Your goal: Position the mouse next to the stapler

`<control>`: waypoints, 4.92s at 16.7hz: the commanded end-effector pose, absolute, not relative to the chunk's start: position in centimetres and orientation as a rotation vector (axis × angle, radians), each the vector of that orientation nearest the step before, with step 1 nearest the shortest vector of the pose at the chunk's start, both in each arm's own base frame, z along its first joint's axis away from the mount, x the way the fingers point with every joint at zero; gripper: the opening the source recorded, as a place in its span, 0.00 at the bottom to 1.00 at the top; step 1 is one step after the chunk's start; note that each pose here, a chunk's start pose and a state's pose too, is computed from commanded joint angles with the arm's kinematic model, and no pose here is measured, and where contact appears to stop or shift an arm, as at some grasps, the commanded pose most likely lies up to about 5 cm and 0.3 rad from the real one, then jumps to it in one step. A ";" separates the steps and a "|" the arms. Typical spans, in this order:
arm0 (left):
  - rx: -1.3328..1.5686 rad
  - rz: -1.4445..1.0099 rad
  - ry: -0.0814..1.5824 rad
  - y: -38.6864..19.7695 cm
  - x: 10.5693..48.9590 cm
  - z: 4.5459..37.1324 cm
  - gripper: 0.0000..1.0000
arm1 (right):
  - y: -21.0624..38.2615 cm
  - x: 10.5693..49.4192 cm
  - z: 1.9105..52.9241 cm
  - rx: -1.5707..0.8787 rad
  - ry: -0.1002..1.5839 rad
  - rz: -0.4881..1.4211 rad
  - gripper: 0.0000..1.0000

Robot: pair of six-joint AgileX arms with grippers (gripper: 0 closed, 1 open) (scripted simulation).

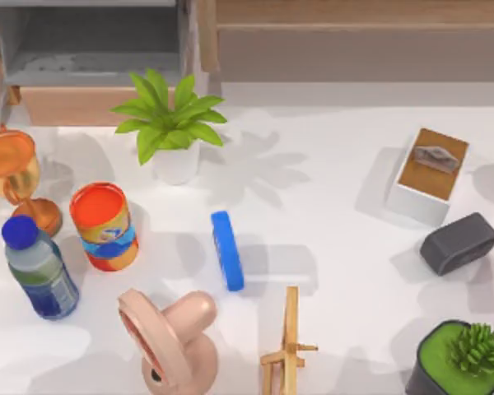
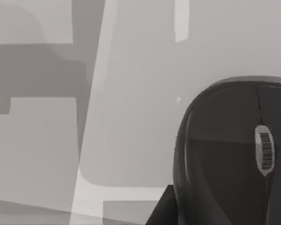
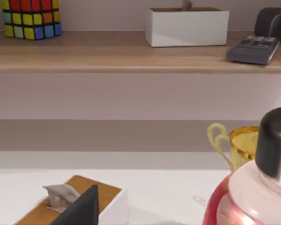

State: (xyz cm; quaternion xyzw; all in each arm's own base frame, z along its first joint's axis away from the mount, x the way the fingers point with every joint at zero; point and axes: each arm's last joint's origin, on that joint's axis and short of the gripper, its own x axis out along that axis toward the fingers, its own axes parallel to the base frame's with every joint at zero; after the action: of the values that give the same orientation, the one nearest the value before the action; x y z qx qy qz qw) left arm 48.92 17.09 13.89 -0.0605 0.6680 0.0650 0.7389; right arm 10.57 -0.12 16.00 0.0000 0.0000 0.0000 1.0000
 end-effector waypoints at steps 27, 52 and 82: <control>-0.162 -0.026 1.288 -24.0 38.4 27.4 0.00 | -0.1 10.6 16.0 0.000 0.000 0.000 1.00; -0.032 -0.020 1.437 -35.0 30.9 17.2 0.00 | -0.1 10.6 16.0 0.000 0.000 0.000 1.00; -0.003 0.005 1.470 -35.0 30.8 14.4 0.75 | -0.1 10.6 16.0 0.000 0.000 0.000 1.00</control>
State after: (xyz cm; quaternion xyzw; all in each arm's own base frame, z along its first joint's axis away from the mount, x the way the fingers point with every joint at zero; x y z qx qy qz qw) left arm 30.79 -35.02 14.44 -0.0014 0.6706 0.0021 0.7418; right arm 10.57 -0.12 16.00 0.0000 0.0000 0.0000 1.0000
